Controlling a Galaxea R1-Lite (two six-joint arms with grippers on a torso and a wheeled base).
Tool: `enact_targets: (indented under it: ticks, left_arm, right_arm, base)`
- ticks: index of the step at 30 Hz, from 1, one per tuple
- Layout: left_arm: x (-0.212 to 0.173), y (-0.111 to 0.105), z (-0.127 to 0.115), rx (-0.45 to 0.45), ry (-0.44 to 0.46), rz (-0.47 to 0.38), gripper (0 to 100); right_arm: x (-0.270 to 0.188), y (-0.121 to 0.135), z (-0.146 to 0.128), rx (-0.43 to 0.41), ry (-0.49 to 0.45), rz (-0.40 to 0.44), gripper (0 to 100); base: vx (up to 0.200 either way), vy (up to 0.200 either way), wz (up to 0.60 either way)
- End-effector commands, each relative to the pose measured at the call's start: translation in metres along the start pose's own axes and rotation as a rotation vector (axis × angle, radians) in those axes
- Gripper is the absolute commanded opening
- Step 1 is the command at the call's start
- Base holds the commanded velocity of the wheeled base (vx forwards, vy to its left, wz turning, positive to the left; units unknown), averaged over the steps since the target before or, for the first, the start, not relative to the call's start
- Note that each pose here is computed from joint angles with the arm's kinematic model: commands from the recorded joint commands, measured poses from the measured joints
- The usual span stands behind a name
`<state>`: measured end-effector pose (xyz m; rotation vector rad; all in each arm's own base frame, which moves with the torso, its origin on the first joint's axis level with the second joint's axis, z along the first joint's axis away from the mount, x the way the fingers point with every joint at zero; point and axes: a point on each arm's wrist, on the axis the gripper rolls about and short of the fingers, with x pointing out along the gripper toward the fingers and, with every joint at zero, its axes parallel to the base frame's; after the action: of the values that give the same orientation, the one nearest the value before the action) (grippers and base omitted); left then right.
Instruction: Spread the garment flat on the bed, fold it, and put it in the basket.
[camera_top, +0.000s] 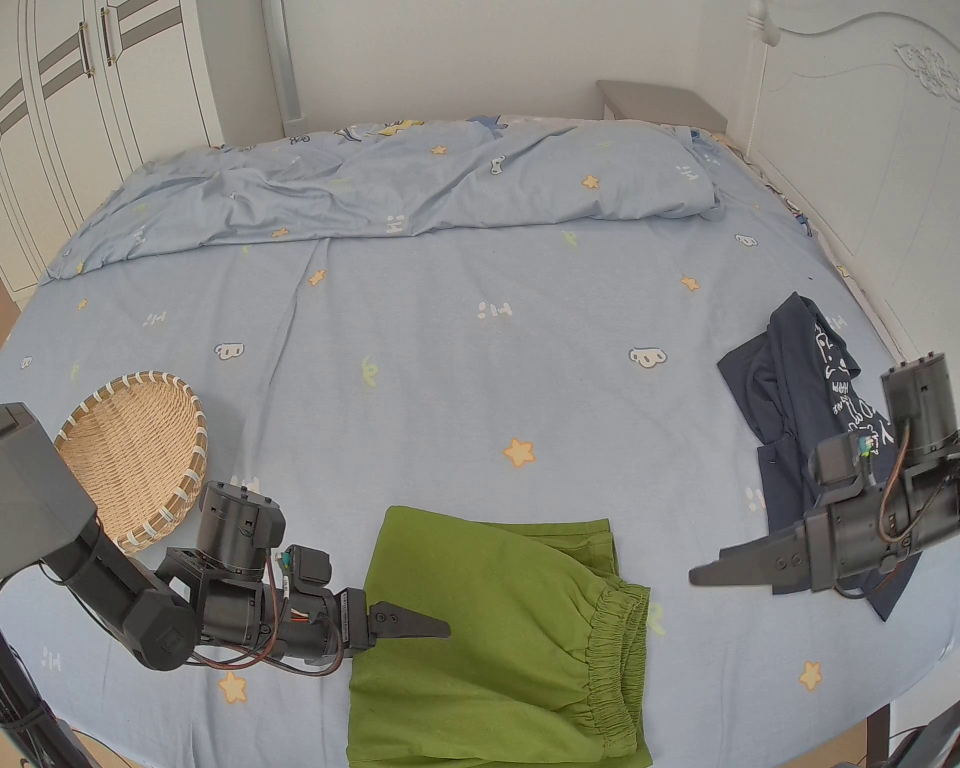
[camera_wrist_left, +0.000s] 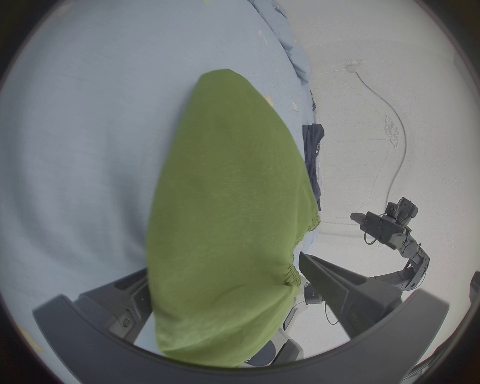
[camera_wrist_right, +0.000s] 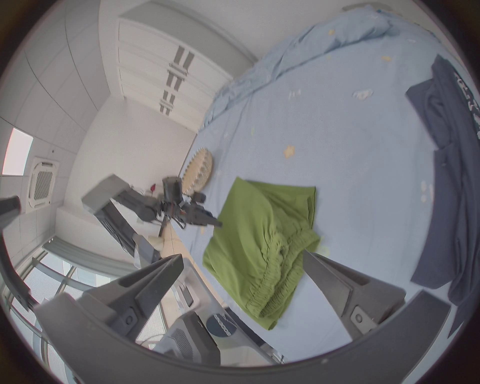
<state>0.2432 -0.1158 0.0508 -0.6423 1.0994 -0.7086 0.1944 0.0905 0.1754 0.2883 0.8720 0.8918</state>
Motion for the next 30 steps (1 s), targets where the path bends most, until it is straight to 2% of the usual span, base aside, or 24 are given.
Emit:
enact_targets:
  ticks: [1,6,9,14,15,23,30]
  left_arm:
    - [0.016,0.000,-0.010,-0.004,0.038,-0.015,100]
    - [0.021,0.004,-0.016,-0.005,0.044,-0.011,100]
    - [0.024,0.005,-0.022,-0.006,0.065,-0.007,100]
    - [0.024,0.005,-0.021,-0.006,0.050,-0.018,100]
    - [0.025,0.003,-0.020,-0.011,0.044,-0.029,0]
    - [0.024,-0.006,-0.018,-0.027,0.028,-0.055,0]
    - [-0.001,-0.021,-0.007,0.004,-0.054,-0.083,0]
  right_arm:
    - [-0.033,0.008,0.010,-0.019,-0.140,0.002,100]
    - [-0.049,0.020,0.008,-0.046,-0.191,0.016,100]
    - [-0.052,0.020,0.009,-0.038,-0.208,0.012,100]
    - [-0.052,0.020,0.010,-0.038,-0.210,0.012,100]
    - [-0.053,0.021,0.011,-0.041,-0.215,0.014,100]
    - [-0.062,0.026,0.015,-0.018,-0.248,0.013,100]
    - [-0.063,0.018,0.016,0.012,-0.253,-0.012,100]
  base:
    - [0.000,0.000,0.00]
    - [0.000,0.000,0.00]
    - [0.000,0.000,0.00]
    - [0.000,0.000,0.00]
    - [0.000,0.000,0.00]
    - [0.000,0.000,0.00]
    - [0.000,0.000,0.00]
